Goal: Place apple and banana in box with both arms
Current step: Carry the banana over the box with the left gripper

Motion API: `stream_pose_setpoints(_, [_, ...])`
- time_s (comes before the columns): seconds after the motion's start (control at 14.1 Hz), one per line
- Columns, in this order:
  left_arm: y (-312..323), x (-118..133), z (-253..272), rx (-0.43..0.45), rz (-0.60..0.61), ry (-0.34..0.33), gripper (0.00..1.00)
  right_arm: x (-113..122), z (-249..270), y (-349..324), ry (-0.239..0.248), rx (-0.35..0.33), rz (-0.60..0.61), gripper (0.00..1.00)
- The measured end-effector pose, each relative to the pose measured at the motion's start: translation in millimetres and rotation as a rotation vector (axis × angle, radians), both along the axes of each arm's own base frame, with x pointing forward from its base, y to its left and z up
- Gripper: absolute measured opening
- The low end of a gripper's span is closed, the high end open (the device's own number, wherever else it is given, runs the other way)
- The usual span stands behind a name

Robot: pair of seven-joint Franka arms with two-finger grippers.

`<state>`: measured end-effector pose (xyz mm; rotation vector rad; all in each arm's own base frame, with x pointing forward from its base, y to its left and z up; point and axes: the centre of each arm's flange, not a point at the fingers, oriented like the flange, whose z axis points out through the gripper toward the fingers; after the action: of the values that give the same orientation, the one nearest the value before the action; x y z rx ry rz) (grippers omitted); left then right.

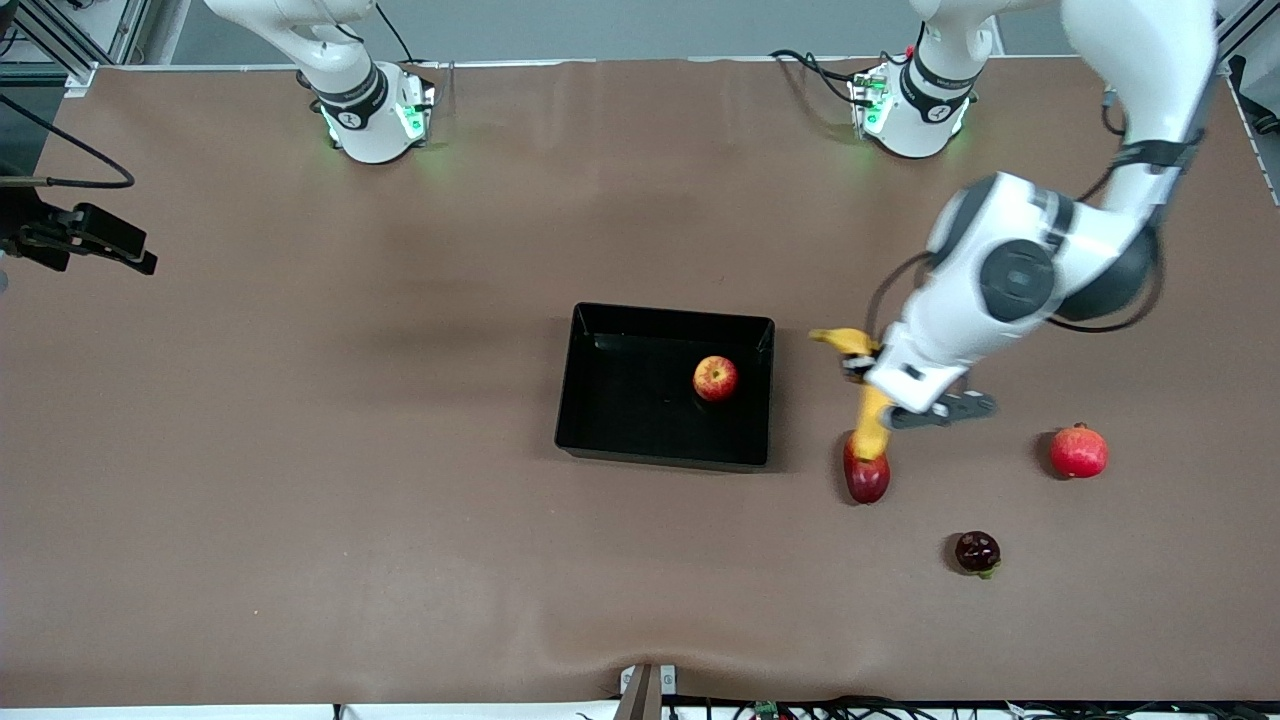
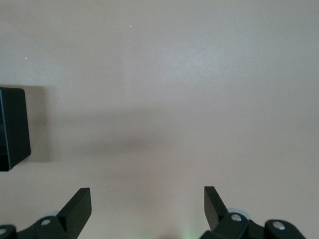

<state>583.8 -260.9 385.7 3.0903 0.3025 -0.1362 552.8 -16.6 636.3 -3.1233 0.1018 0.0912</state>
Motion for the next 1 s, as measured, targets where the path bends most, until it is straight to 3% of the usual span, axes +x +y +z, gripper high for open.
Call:
stream_pose_setpoints(0.5, [-175, -40, -49, -0.052, 0.205, 0.085, 0.40, 0, 0, -1, -0.002, 0.000, -0.001, 1.00])
stream_pose_setpoints(1.0, [-247, -66, -140, 0.002, 0.278, 0.043, 0.40, 0, 0, -2, -0.002, 0.000, -0.004, 1.00])
